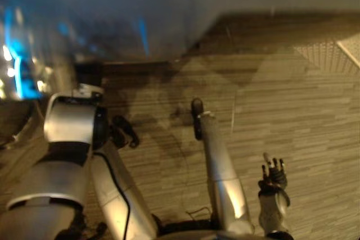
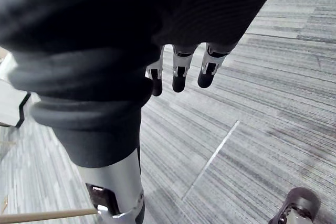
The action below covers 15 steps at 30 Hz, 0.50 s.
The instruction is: Pick up the laundry basket with both hands and put the clothes into the washing machine.
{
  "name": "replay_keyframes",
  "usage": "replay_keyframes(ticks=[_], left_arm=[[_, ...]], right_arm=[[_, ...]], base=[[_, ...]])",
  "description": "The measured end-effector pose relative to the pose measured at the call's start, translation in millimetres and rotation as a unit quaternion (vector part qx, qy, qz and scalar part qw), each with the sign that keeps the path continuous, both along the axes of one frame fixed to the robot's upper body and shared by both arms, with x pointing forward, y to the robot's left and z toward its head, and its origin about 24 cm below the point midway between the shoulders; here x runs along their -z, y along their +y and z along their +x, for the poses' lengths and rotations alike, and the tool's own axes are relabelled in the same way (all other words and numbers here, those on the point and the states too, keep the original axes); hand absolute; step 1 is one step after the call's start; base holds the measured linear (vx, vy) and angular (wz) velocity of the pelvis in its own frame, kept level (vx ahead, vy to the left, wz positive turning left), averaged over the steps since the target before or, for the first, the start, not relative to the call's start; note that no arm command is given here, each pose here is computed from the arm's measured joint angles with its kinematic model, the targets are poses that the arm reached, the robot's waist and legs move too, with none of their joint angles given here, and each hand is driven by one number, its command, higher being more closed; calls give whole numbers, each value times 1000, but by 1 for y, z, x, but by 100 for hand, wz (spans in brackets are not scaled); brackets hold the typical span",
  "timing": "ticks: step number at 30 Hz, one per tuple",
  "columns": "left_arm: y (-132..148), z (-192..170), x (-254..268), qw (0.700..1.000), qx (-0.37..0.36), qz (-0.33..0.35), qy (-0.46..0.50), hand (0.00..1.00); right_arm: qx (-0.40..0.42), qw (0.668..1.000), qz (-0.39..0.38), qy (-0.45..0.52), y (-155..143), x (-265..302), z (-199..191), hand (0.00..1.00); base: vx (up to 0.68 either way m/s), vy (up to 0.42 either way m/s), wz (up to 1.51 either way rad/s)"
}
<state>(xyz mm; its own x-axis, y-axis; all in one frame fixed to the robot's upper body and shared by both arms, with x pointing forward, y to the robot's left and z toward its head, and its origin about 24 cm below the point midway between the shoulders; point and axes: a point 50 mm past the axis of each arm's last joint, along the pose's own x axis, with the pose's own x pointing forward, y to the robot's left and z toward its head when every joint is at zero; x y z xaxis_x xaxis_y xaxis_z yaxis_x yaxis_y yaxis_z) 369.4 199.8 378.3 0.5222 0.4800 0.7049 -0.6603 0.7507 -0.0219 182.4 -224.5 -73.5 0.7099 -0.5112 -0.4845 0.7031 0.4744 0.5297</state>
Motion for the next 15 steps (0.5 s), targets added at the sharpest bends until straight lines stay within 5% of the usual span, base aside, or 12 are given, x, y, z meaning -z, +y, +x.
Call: replay_keyframes(ticks=[3,8,15], left_arm=[[-4,8,23,999,-10,19,35,0],[-4,26,137,980,-2,7,198,0],[-27,-17,327,890,38,-96,444,0]], right_arm=[[-4,1000,4,7,3,3,0,0],[-19,999,8,33,10,12,2,0],[-17,998,1,60,7,15,5,0]], base=[[-183,-34,13],[-105,-82,15],[116,-6,26]])
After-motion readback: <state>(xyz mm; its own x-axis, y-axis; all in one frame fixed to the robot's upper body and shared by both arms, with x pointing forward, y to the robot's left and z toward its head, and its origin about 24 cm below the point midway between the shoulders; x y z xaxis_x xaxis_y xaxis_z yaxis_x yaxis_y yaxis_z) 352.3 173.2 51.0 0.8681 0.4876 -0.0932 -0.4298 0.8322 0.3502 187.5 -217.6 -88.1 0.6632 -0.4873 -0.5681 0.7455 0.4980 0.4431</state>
